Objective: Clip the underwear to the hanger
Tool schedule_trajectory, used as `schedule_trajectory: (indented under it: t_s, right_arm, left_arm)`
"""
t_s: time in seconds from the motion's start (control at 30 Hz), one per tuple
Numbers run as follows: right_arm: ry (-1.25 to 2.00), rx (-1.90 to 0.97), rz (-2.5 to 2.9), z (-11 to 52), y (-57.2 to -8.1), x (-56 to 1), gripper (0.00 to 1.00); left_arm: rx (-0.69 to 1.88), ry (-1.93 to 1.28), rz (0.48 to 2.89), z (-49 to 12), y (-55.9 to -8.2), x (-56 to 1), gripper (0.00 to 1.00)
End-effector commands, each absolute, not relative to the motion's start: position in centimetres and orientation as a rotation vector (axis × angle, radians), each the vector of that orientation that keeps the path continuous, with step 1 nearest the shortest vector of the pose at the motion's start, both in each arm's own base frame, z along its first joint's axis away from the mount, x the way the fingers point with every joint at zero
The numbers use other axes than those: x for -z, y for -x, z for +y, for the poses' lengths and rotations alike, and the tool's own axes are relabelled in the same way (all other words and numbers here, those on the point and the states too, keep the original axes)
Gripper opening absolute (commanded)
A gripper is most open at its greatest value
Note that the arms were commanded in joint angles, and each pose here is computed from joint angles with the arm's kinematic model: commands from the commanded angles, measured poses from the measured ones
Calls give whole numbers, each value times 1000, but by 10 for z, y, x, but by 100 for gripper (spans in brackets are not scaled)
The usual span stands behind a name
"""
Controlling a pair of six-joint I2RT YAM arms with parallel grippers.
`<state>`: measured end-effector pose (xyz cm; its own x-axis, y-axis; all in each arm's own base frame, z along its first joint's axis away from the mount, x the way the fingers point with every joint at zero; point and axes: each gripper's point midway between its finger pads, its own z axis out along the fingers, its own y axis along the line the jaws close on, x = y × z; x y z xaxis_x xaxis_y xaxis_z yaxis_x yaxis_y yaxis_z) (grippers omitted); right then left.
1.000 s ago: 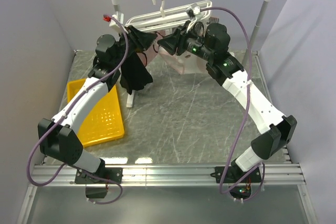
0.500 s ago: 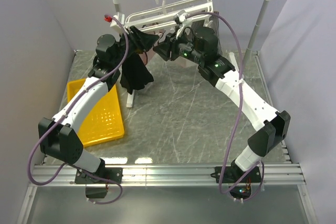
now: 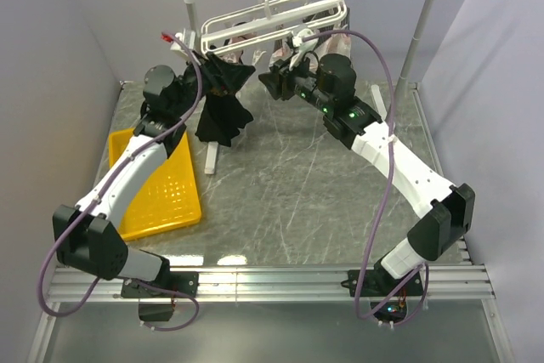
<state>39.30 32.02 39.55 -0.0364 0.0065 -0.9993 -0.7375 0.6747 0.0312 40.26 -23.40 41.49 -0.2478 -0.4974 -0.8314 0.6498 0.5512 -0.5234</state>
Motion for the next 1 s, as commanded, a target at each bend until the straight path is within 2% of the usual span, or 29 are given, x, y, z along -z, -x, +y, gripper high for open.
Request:
schedule_trajectory:
  t_s: [0.0, 0.2, 0.33, 0.6, 0.83, 0.97]
  right_arm:
    - [500, -581, 1383, 294, -399, -438, 47]
    - [547, -640, 1312, 297, -394, -445, 48]
    - [613, -688, 1282, 304, -399, -443, 55]
    - [641, -710, 1248, 315, -417, -437, 56]
    - [637, -704, 1211, 323, -431, -440, 57]
    - [648, -703, 1173, 328, -435, -439, 60]
  left_arm:
    - [1051, -285, 1302, -230, -370, -456, 77]
    - [1030, -384, 1249, -228, -344, -468, 81]
    - [1025, -404, 1221, -222, -329, -477, 83]
    - [1044, -464, 1201, -220, -309, -480, 87]
    - [963, -634, 1177, -224, -296, -432, 85]
    - [956, -722, 1170, -230, -295, -418, 89]
